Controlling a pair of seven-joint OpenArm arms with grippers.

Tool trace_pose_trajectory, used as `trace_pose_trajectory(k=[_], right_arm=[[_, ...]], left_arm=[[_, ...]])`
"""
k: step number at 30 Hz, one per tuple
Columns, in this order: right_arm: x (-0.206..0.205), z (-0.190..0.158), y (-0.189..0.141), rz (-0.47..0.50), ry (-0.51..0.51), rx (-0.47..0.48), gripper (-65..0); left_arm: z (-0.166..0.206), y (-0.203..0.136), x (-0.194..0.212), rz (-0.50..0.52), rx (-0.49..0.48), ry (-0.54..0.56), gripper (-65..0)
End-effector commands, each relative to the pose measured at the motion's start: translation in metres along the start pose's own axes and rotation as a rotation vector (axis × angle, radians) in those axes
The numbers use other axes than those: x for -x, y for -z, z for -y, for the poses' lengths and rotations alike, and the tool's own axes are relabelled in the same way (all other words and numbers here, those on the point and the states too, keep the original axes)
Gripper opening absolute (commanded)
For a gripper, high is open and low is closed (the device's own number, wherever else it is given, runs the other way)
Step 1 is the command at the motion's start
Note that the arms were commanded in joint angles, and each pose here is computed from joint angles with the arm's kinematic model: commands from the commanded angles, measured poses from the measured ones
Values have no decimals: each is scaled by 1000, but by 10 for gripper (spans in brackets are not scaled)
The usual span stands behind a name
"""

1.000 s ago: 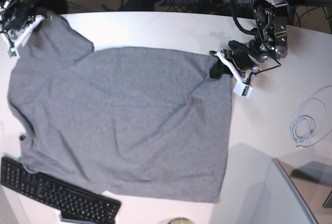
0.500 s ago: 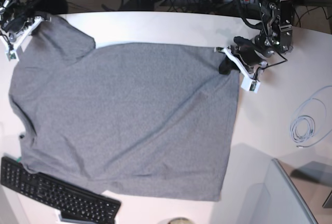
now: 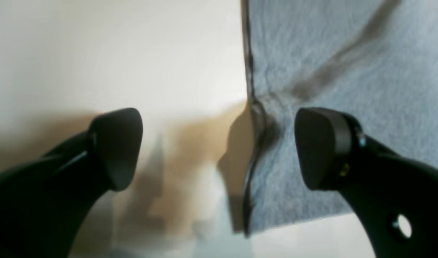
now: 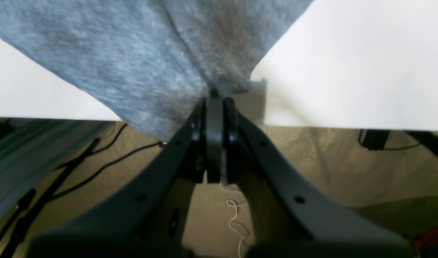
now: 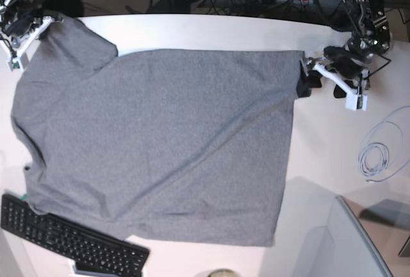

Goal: Layout the t-shirt on the table in an organized manner, then fold the t-shirt properly
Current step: 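Regrasp the shirt edge corners with both grippers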

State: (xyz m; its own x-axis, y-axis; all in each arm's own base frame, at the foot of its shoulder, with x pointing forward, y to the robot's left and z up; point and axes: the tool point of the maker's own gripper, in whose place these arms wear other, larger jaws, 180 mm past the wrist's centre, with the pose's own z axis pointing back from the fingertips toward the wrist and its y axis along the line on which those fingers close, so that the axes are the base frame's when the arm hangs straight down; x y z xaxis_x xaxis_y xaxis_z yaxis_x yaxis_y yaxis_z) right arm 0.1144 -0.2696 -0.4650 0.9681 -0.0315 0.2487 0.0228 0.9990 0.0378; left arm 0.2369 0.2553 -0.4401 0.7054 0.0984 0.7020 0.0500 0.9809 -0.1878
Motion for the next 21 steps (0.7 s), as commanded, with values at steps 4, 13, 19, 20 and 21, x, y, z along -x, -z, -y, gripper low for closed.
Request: trace_pose_trajectory(k=[4, 13, 19, 20, 21], right_arm=[[-9, 5, -5, 31, -11, 16, -645], [-9, 4, -5, 30, -12, 15, -645], [-9, 4, -5, 30, -12, 15, -645], [-9, 4, -5, 30, -12, 15, -645], [-9, 4, -5, 30, -12, 15, -645]], left_arm=[[22, -20, 32, -40, 74, 25, 0], [24, -18, 61, 19, 94, -111, 0], [38, -8, 71, -12, 135, -123, 0], [42, -5, 70, -13, 146, -120, 0], [46, -3, 71, -19, 158, -116, 0]])
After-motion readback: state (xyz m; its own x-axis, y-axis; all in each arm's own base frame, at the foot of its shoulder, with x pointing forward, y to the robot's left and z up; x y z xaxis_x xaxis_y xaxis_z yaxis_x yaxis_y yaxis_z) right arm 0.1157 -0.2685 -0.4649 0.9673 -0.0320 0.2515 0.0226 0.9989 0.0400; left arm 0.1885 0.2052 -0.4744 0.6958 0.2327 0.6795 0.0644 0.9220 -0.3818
